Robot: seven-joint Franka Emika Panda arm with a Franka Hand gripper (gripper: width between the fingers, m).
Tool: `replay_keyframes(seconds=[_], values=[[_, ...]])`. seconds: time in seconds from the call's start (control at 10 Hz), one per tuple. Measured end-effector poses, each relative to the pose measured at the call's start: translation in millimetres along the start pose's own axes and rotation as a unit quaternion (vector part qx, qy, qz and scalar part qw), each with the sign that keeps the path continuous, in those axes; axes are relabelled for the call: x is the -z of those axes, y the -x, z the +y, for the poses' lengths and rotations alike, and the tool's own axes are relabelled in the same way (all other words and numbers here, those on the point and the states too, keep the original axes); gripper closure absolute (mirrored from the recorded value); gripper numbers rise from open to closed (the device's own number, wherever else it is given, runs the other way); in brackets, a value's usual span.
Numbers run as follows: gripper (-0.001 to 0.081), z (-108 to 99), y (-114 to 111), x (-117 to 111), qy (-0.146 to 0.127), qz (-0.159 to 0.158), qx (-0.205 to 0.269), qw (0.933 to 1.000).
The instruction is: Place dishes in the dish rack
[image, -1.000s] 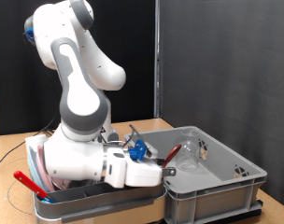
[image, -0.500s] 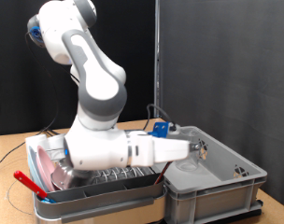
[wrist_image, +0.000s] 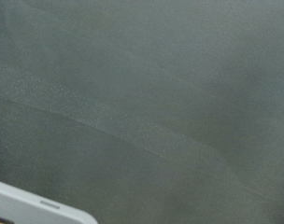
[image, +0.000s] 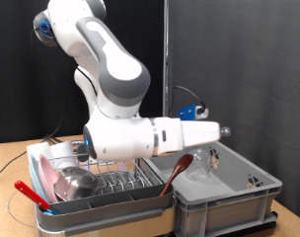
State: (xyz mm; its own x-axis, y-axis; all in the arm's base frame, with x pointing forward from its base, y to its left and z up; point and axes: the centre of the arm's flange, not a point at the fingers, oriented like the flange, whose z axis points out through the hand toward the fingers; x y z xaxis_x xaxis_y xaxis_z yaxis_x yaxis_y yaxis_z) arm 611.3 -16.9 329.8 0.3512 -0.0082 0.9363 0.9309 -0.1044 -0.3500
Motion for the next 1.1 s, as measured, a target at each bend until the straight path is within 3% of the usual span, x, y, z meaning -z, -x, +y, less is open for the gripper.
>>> replay_keyframes(seconds=[0.6,0.7,0.9,1.1], values=[[0.0003,-10,-23,-14,-0.003,-0.002,0.015,0.9999],[0.0003,-12,-22,-17,-0.017,-0.010,0.019,0.9996],[0.0003,-27,-29,-40,-0.093,-0.046,0.060,0.9928],[0.0003,-45,-42,-66,-0.158,-0.084,0.106,0.9781]])
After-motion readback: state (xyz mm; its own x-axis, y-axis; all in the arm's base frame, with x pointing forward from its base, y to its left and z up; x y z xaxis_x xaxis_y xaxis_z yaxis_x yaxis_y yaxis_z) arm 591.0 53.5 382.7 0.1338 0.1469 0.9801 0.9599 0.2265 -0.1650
